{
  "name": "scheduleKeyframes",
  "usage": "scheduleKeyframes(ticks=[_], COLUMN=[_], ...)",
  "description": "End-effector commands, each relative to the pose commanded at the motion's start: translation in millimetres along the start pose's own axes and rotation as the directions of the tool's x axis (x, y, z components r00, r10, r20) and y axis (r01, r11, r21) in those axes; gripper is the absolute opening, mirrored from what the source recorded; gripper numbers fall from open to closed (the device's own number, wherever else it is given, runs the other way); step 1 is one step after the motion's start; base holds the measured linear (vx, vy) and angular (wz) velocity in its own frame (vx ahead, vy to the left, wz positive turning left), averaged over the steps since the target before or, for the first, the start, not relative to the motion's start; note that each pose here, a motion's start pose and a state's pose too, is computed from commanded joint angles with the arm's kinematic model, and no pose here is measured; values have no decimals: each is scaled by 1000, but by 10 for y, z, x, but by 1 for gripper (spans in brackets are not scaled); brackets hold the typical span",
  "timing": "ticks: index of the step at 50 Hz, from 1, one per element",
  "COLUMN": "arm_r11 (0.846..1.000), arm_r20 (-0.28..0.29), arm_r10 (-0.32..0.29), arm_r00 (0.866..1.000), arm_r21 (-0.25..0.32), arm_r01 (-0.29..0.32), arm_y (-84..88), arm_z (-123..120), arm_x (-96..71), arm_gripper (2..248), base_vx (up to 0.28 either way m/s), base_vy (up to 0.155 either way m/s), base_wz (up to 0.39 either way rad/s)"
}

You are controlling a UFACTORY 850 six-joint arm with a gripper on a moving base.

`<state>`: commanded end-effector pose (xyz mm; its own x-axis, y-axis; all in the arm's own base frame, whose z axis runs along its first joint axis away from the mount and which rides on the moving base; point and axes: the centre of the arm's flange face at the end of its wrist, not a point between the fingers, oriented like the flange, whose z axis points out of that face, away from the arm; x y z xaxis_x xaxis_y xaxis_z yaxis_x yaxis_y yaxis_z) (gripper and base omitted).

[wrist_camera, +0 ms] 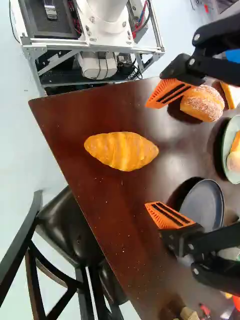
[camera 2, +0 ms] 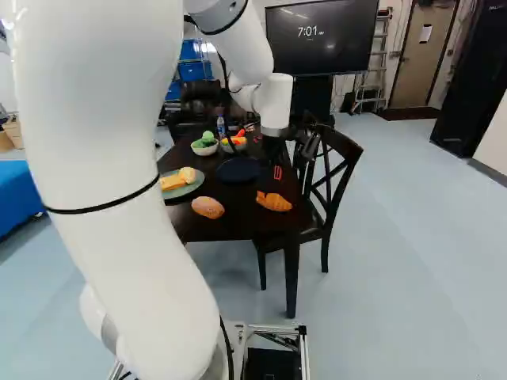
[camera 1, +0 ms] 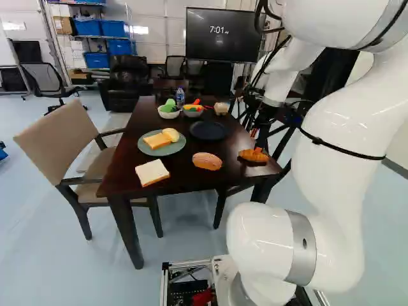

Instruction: Move the croissant to the empty plate

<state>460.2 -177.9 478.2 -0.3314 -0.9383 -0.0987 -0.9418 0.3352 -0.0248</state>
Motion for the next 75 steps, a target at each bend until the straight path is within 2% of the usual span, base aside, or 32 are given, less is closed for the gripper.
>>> scheduleKeyframes(ticks=[16,29,36,46,75], arm_r11=[1000,1000,999,998,998], arm_r20=[-5,-11,-15,-17,-17], arm_r10=[-9,-16,-11,-11,-12], arm_r00=[1000,1000,1000,1000,1000], arm_r21=[7,21,44,60,59], arm_r01=[9,16,12,12,13], arm_y=[-61,-37,14,0,25], arm_z=[260,464,461,461,461], arm_x=[-43,-78,-54,-52,-58], arm_gripper=[247,247,247,247,244], base_vx=[0,0,0,0,0], base_vy=[0,0,0,0,0], base_wz=[0,0,0,0,0])
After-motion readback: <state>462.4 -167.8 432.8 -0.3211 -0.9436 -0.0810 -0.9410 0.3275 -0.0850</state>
